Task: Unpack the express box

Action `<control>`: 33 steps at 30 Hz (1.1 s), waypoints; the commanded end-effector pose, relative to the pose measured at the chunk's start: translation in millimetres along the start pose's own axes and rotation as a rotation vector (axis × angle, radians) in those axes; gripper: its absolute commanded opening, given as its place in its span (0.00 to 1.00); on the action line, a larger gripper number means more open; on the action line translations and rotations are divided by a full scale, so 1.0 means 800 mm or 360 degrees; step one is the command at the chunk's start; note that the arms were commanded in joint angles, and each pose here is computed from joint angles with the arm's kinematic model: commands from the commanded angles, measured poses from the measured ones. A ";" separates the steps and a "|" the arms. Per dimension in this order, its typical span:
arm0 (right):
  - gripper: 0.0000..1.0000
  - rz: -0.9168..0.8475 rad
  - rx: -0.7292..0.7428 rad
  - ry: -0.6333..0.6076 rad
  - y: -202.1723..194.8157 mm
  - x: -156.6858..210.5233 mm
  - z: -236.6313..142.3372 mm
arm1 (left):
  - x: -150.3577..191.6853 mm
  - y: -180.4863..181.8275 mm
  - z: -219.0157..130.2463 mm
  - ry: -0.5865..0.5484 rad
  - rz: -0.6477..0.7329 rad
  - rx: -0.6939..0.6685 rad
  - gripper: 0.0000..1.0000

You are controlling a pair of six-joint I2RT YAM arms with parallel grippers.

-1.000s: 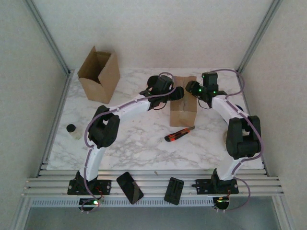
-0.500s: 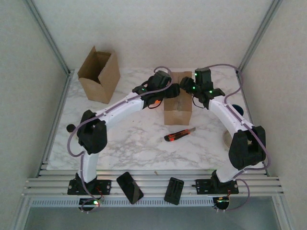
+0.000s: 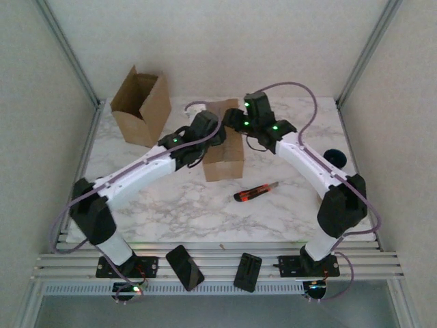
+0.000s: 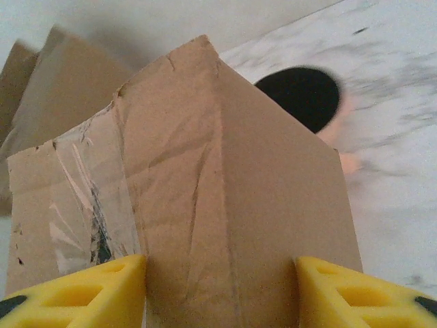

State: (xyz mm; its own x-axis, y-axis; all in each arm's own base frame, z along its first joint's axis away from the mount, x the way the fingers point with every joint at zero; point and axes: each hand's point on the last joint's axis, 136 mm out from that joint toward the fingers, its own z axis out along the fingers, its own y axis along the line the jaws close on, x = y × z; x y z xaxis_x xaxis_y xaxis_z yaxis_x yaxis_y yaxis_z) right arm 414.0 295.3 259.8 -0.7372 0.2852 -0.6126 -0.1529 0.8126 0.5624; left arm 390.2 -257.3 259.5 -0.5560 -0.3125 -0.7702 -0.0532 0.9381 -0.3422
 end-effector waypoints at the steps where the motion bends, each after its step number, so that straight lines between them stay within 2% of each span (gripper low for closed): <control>1: 0.56 -0.0258 -0.0707 0.0592 0.180 0.166 0.010 | 0.037 -0.207 -0.153 0.0076 -0.0052 0.1200 0.72; 7: 0.56 -0.0288 -0.0725 0.0758 0.205 0.218 0.053 | 0.070 -0.157 -0.144 0.0102 -0.0152 0.1122 0.72; 12: 0.56 -0.0291 -0.0688 0.0842 0.201 0.250 0.078 | 0.121 -0.134 -0.114 0.0198 -0.0195 0.1084 0.72; 17: 0.57 -0.0328 -0.0647 0.0827 0.193 0.250 0.080 | 0.153 -0.121 -0.091 0.0252 -0.0195 0.1023 0.72; 20: 0.65 -0.0360 -0.0642 0.0812 0.194 0.245 0.074 | 0.151 -0.118 -0.091 0.0239 -0.0175 0.0988 0.74; 22: 0.77 -0.0385 -0.0637 0.0790 0.196 0.235 0.067 | 0.136 -0.115 -0.098 0.0194 -0.0151 0.0956 0.79; 24: 0.85 -0.0414 -0.0611 0.0748 0.194 0.214 0.061 | 0.116 -0.111 -0.108 0.0136 -0.0121 0.0910 0.84; 29: 0.99 -0.0424 -0.0546 0.0552 0.178 0.125 0.026 | 0.058 -0.098 -0.143 0.0000 -0.0032 0.0802 0.95; 33: 0.99 -0.0433 -0.0392 0.0376 0.133 0.067 -0.021 | 0.030 -0.076 -0.163 -0.0071 -0.0007 0.0703 1.00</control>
State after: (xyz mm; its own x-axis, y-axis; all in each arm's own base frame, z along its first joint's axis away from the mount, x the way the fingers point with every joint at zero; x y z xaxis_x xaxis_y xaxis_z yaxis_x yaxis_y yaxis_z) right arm 389.3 391.0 241.0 -0.7838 -0.0730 -0.6166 -0.4367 0.7708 0.4638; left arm 273.1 -274.0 226.1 -0.6419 -0.2118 -0.7370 0.1219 0.9207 -0.3708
